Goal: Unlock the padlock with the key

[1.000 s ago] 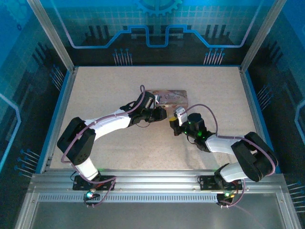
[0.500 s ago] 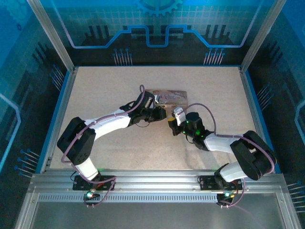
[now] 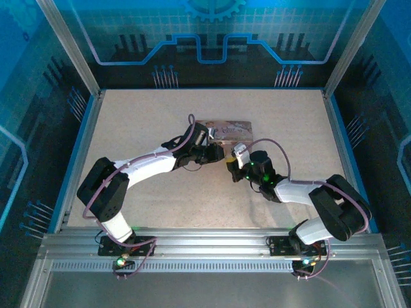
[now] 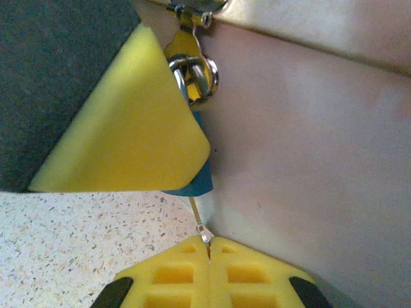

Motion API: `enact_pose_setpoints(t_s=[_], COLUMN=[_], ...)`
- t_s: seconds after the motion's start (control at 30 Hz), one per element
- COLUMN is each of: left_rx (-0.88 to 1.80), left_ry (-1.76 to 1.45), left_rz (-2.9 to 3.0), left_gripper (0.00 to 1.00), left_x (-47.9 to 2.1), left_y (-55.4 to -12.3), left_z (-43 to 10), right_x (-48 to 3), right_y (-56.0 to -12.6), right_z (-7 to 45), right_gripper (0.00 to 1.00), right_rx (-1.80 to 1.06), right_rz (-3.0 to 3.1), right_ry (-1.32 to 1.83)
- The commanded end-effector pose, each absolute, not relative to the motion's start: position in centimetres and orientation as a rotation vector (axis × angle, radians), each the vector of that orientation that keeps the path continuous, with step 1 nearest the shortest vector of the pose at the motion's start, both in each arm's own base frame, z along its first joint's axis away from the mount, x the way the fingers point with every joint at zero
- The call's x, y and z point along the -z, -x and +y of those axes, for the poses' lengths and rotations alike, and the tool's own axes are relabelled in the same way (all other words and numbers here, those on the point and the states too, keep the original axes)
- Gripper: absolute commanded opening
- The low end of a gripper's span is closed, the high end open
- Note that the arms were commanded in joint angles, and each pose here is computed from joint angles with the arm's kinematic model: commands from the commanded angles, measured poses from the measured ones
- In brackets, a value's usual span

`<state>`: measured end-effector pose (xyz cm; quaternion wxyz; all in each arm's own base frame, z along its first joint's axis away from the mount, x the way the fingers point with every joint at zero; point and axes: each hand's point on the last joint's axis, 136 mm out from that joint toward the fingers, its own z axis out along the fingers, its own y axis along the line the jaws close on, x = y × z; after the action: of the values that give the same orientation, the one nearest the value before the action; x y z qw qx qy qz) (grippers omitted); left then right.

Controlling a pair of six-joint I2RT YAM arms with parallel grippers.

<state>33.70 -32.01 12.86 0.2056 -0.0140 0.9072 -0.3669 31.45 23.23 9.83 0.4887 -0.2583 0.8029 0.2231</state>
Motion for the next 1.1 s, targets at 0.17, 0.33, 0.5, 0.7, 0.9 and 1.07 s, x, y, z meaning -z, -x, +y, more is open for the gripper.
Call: enact_pose_setpoints(t_s=[0.17,0.33,0.5,0.7,0.9,1.07], left_rx=[1.085,1.086,1.086,1.093,1.085,1.076], left_ry=[-0.079,-0.075,-0.07,-0.062,-0.053,-0.04], left_rz=[2.512,2.512,2.512,2.51,2.51,2.511], left_gripper=[0.2,0.2,0.2,0.2,0.2,0.2], left_x=[-13.5,-13.4,-13.5,-13.4,-13.3,-13.1], left_y=[-32.6,-32.7,-32.7,-32.9,-33.1,-33.2], left_z=[-33.3,-33.3,-33.2,-33.2,-32.9,-32.5], right_x=[-15.1,-14.8,-13.9,-12.3,-10.3,-9.0], right_y=[-33.1,-32.7,-32.2,-31.4,-30.5,-29.9], right_z=[22.5,22.7,22.7,22.4,22.4,22.5], right_gripper=[0.0,0.0,0.0,0.0,0.0,0.0], right_rx=[-0.556,-0.58,-0.591,-0.604,-0.605,-0.593], right_rz=[1.787,1.796,1.822,1.882,1.959,2.002], right_ry=[0.537,0.552,0.56,0.565,0.579,0.592])
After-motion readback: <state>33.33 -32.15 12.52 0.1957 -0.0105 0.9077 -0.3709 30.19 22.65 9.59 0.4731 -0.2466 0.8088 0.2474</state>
